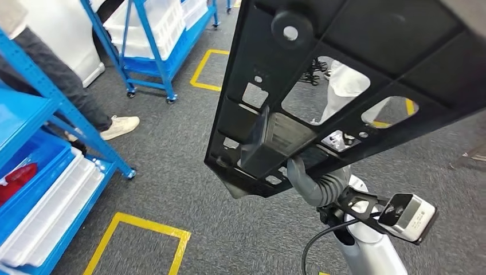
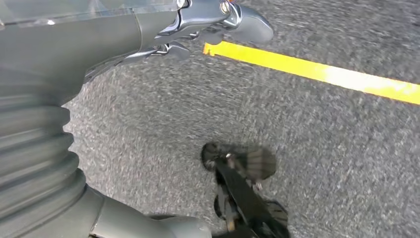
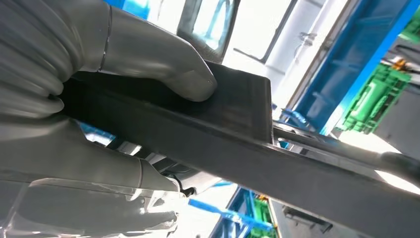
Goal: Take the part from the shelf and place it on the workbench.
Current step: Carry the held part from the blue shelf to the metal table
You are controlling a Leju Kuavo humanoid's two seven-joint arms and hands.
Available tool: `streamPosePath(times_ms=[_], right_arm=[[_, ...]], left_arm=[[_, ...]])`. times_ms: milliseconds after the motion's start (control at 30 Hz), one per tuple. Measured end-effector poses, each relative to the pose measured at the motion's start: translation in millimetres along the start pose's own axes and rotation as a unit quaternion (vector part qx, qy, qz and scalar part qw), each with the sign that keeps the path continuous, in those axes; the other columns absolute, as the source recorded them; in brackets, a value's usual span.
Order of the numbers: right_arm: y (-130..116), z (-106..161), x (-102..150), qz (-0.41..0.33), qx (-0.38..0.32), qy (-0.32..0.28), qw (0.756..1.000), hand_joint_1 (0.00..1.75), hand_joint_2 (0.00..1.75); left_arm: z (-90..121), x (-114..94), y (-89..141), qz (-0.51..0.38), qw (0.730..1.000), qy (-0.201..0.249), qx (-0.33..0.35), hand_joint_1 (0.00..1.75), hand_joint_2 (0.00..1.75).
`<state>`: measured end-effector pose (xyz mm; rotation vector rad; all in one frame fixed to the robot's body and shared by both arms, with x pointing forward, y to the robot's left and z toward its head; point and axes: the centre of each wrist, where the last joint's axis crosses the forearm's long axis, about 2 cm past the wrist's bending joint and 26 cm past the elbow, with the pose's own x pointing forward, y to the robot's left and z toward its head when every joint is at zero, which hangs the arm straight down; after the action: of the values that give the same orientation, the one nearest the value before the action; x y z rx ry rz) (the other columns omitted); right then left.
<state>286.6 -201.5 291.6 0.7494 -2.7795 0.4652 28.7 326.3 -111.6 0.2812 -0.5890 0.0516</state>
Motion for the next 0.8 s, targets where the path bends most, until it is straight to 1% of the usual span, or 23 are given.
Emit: streamPosePath(times_ms=[333,500,633,800], right_arm=[[10.1,8.9,-0.5,0.011,-0.001,0.01,1.0,1.75,1.75],[16.3,15.5,6.8,0.037,0.004,0.013,0.999,1.75,1.75],[23.2,26.6,14.2,0.048,0.001,0.025,0.999,1.75,1.75],[24.0,26.7,21.6,0.054,0.001,0.019,0.998,1.75,1.75]], left_arm=[[2.0,-3.9,1.2,0.0,1.0,0.005,0.0,0.0,1.75],[1.2,-2.2,-0.1,0.003,1.0,0.002,-0.003,0.0,1.75],[1.6,-2.9,-0.3,0.003,1.0,-0.001,-0.008,0.0,1.75],[0.3,-0.4,-0.8,0.003,1.0,-0.006,-0.012,0.0,1.75]])
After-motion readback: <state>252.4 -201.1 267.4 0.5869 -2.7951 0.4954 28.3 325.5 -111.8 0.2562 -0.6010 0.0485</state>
